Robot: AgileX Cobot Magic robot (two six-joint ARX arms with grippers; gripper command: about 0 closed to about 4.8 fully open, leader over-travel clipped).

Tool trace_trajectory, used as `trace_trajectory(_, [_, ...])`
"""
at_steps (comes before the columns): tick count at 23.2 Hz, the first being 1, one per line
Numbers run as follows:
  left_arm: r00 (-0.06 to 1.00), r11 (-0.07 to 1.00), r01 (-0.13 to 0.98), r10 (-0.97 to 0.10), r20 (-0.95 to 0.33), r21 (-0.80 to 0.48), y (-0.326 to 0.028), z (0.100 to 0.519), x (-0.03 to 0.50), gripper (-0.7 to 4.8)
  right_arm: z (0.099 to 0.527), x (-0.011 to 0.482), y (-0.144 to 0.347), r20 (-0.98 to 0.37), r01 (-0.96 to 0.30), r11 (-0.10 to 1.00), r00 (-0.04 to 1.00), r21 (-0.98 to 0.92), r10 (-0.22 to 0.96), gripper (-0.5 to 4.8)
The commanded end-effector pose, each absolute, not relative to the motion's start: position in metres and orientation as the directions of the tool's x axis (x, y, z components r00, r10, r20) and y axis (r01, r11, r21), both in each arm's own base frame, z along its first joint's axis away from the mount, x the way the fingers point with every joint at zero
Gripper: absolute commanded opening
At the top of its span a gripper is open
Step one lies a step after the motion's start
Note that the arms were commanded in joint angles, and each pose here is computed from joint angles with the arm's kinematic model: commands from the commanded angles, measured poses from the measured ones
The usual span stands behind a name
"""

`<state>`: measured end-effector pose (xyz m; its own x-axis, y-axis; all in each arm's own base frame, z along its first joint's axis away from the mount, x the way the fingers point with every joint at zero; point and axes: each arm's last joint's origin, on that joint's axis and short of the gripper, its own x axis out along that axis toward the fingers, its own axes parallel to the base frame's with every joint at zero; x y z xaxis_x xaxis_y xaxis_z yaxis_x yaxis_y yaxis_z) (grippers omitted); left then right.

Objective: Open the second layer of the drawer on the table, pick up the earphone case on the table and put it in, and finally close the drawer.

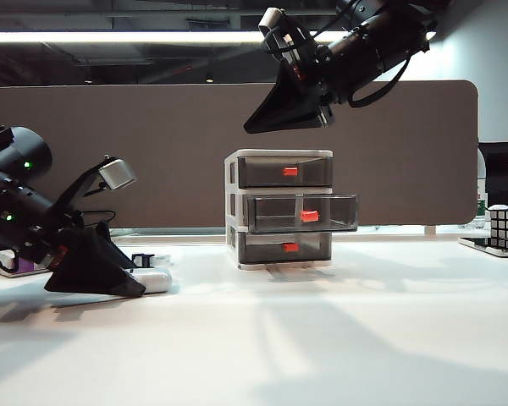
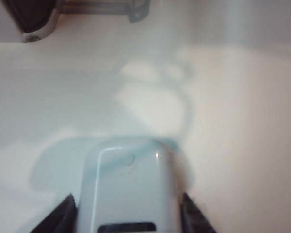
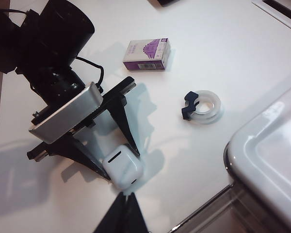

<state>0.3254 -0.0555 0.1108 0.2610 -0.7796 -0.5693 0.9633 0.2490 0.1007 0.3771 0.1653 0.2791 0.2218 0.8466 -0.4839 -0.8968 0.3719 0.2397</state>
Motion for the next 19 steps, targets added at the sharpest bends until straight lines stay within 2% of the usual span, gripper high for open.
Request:
trace_trajectory(1, [0.274,0.286,0.953,-0.691,-0.669,0.095,-0.052,0.099,0.321,2.1,0.283,0.376,0.165,-0.476,-0.902,0.365,0.222,0.232,0.851,-0.05])
trace_trajectory(2, [0.274,0.286,0.954,-0.692,-0.668,0.094,-0.052,0.099,0.321,1.61,0.283,0.376,0.165,-0.477,-0.901,0.365,0.221,0.233,0.85,-0.05])
trace_trajectory(5, [0.273,0.286,0.954,-0.692,-0.668,0.094,-0.052,0.099,0.321,0.84,0.283,0.376,0.165,-0.478,-0.901,0.365,0.22,0.234,0.85,-0.05])
trace_trajectory(10, [0.266,0.279,0.957,-0.713,-0.648,0.086,-0.052,0.1,0.321,0.75,0.283,0.375,0.165,-0.48,-0.9,0.365,0.219,0.236,0.85,-0.05])
trace_trajectory(13, [0.281,0.31,0.948,-0.727,-0.627,0.066,-0.053,0.105,0.323,0.57,0.283,0.375,0.165,-0.482,-0.9,0.365,0.217,0.239,0.849,-0.05])
trace_trajectory(19, [0.361,0.333,0.929,-0.731,-0.579,0.159,-0.053,0.134,0.325,0.57,0.282,0.375,0.165,-0.482,-0.899,0.366,0.216,0.24,0.849,-0.05])
